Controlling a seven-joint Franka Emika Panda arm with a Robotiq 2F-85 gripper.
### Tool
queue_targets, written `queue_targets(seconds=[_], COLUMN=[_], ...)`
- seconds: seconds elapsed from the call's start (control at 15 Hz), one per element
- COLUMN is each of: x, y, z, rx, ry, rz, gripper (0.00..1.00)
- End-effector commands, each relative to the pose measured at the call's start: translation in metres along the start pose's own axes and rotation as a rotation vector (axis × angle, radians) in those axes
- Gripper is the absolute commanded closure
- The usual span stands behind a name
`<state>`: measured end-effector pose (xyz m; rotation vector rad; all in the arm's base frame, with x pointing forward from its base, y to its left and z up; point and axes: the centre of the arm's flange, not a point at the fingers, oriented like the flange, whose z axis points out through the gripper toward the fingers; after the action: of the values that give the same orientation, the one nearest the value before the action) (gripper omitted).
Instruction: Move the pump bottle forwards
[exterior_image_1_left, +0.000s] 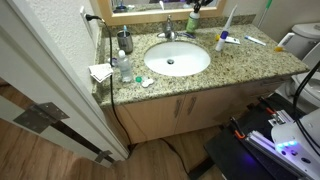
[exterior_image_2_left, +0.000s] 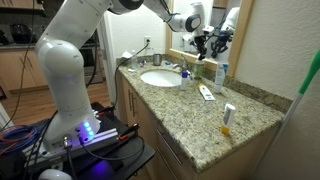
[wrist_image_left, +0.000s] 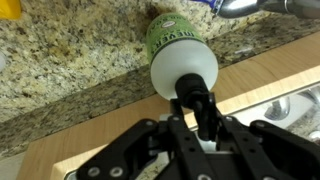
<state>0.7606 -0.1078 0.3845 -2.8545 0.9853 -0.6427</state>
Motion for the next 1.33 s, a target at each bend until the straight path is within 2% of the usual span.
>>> queue_targets(seconds=[0.0, 0.27, 0.33, 0.47, 0.8, 0.93, 1.27], x=[0.004, 0.007, 0.013, 0.016, 0.006, 0.002, 0.002], y=[-0.002, 0.010, 0.014, 0.023, 0.020, 0.014, -0.003], z=[-0.050, -0.084, -0.086, -0.086, -0.062, -0.054, -0.028], rx=[-0.030, -0.105, -0.125, -0.142, -0.071, -0.050, -0.052], ry=[-0.011, 0.029, 0.036, 0.017, -0.084, -0.099, -0.141], rz=[0.015, 0.025, 0.056, 0.076, 0.019, -0.028, -0.097], gripper=[0.93, 0.93, 0.48, 0.41, 0.06, 0.00, 0.00])
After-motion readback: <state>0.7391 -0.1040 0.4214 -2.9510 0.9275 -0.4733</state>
